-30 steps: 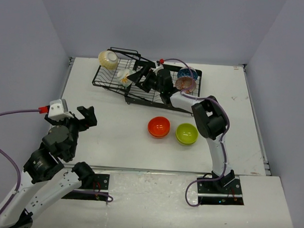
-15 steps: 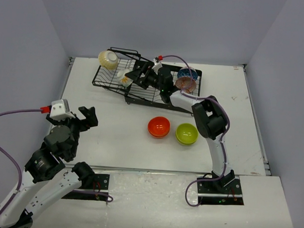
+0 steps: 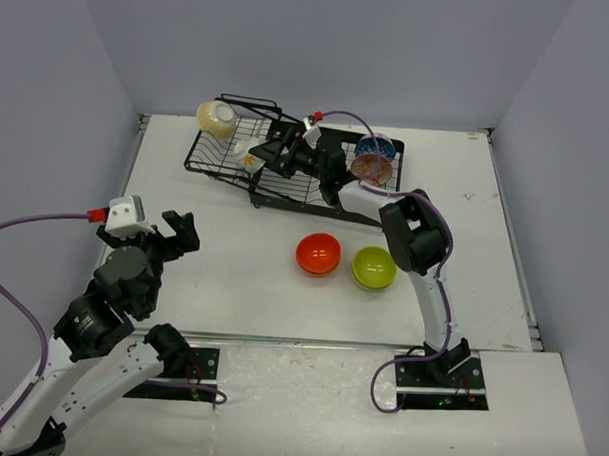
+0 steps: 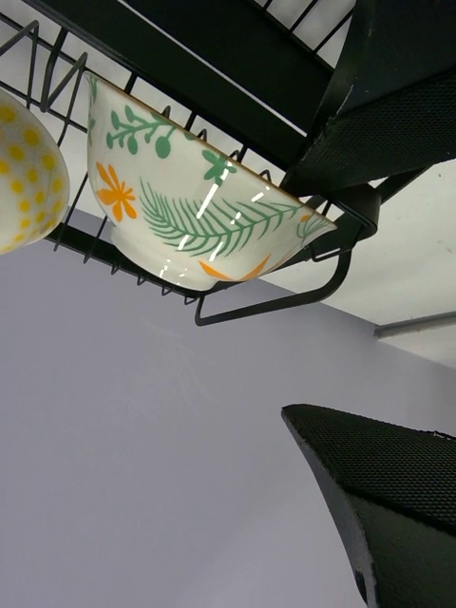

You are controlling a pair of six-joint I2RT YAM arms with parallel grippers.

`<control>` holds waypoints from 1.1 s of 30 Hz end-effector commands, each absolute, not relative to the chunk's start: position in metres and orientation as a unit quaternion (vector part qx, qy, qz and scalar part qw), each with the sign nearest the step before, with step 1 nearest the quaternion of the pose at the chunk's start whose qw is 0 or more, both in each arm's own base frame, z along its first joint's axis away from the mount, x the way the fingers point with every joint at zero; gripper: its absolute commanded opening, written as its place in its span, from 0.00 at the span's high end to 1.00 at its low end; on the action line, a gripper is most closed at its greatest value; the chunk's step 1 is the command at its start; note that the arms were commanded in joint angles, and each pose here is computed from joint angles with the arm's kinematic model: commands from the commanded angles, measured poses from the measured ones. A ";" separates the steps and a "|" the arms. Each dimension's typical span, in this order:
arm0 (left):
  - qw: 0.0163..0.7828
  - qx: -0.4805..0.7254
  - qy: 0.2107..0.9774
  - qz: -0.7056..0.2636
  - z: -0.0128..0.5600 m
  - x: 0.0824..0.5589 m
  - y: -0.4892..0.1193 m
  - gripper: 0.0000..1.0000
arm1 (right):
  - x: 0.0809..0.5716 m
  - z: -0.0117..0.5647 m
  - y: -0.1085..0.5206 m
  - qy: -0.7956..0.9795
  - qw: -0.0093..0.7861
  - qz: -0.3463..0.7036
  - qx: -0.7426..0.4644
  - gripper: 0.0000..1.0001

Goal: Unload the bowls from the dish rack

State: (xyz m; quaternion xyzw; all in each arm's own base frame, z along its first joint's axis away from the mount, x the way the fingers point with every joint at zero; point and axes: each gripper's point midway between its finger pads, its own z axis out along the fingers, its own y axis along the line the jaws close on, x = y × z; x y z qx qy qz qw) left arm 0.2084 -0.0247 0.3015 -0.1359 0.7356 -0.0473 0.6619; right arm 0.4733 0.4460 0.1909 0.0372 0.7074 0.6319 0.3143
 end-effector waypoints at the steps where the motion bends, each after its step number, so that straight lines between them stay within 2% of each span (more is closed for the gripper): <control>1: 0.666 -0.132 0.733 -0.046 0.305 0.213 -0.027 0.00 | 0.471 0.213 0.449 0.675 0.322 0.664 0.016 0.11; 24: 0.653 -0.096 0.749 -0.056 0.297 0.223 -0.044 0.00 | 0.480 0.208 0.446 0.648 0.303 0.699 0.003 0.16; 33: 0.650 -0.084 0.753 -0.063 0.295 0.226 -0.049 0.00 | 0.483 0.206 0.445 0.636 0.295 0.713 -0.002 0.22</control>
